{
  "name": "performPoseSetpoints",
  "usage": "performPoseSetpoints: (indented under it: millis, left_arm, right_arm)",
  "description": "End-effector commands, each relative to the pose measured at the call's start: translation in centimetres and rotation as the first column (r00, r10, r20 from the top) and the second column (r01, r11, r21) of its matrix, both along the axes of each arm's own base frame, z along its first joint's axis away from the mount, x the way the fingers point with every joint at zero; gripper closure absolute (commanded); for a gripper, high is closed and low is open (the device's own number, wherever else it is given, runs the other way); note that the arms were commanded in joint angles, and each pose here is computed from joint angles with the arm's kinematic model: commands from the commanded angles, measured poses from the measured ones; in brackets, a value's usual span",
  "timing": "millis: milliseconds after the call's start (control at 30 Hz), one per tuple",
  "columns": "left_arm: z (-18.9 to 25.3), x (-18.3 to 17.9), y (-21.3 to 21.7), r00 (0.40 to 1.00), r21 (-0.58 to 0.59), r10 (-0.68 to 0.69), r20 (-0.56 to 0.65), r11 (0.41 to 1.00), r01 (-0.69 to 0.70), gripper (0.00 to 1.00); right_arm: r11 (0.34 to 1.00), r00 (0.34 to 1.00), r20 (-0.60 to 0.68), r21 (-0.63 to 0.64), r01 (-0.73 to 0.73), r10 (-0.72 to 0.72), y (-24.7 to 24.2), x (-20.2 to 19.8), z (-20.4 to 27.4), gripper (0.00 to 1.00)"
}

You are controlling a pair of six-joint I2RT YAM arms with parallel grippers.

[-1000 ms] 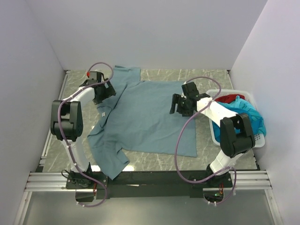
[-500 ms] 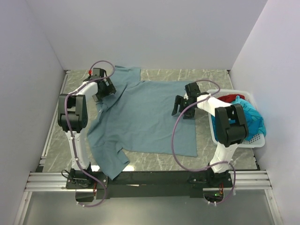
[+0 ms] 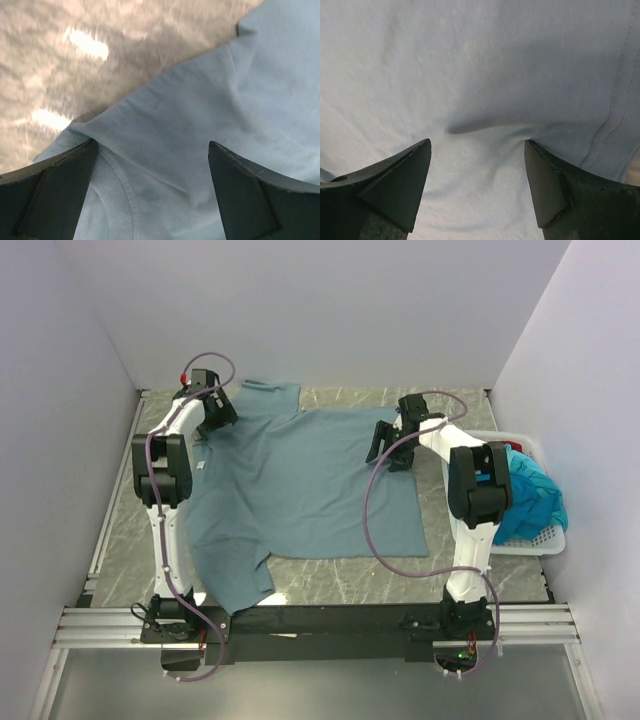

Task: Fold and stack the t-shirts
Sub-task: Flatten the tshirt out

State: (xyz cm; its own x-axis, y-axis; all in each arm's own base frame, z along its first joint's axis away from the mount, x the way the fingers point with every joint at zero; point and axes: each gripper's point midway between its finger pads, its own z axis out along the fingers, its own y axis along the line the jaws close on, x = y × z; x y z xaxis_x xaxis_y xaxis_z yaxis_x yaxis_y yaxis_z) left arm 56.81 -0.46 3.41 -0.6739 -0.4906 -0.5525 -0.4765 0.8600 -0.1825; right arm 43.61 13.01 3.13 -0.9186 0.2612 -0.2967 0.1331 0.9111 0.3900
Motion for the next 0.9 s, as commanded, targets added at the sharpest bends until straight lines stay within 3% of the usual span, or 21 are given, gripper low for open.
performPoseSetpoints:
  millis: [0, 400, 567, 600, 733, 767, 800, 833, 867]
  left_arm:
    - [-4.8, -1.6, 0.8, 0.990, 0.006, -0.009, -0.141, 1.000, 0.010, 0.00]
    - [-3.4, 4.2, -1.7, 0.993, -0.097, -0.120, 0.008, 0.988, 0.120, 0.01]
    - [2.8, 6.2, -2.0, 0.982, -0.087, -0.133, 0.132, 0.986, 0.145, 0.01]
    - [5.9, 6.3, -1.9, 0.975, -0.076, -0.129, 0.180, 0.987, 0.145, 0.01]
    - [12.0, 3.7, -2.0, 0.963, -0.085, -0.112, 0.247, 0.987, 0.137, 0.01]
    - [12.9, 2.9, -2.0, 0.962, -0.100, -0.093, 0.257, 0.987, 0.122, 0.01]
    - [16.6, 1.5, -2.1, 0.949, -0.106, -0.078, 0.307, 0.988, 0.115, 0.01]
    - [14.2, -0.8, -2.0, 0.970, -0.126, -0.057, 0.238, 0.988, 0.089, 0.01]
    - [14.2, -2.1, -2.2, 0.974, -0.168, -0.004, 0.228, 0.985, 0.043, 0.01]
  right_arm:
    - [1.000, 1.000, -0.018, -0.015, -0.008, 0.008, -0.8, 1.3, -0.5, 0.18]
    - [1.000, 0.999, 0.041, -0.012, 0.017, -0.016, -1.9, 6.7, 1.5, 0.18]
    - [1.000, 0.991, 0.135, -0.022, 0.011, -0.008, -2.1, 8.2, 6.1, 0.18]
    - [1.000, 0.988, 0.152, -0.020, 0.011, -0.008, -2.1, 8.2, 6.9, 0.18]
    - [1.000, 0.963, 0.269, 0.005, 0.016, -0.017, -1.9, 6.5, 12.1, 0.17]
    - [1.000, 0.971, 0.238, 0.002, 0.020, -0.020, -1.9, 4.9, 11.0, 0.17]
    - [1.000, 0.964, 0.264, 0.002, 0.027, -0.026, -1.9, 4.5, 11.3, 0.17]
    - [0.999, 0.950, 0.312, 0.004, 0.033, -0.033, -1.8, 3.5, 13.4, 0.17]
    - [0.999, 0.962, 0.271, -0.010, 0.048, -0.043, -2.0, 1.7, 11.4, 0.16]
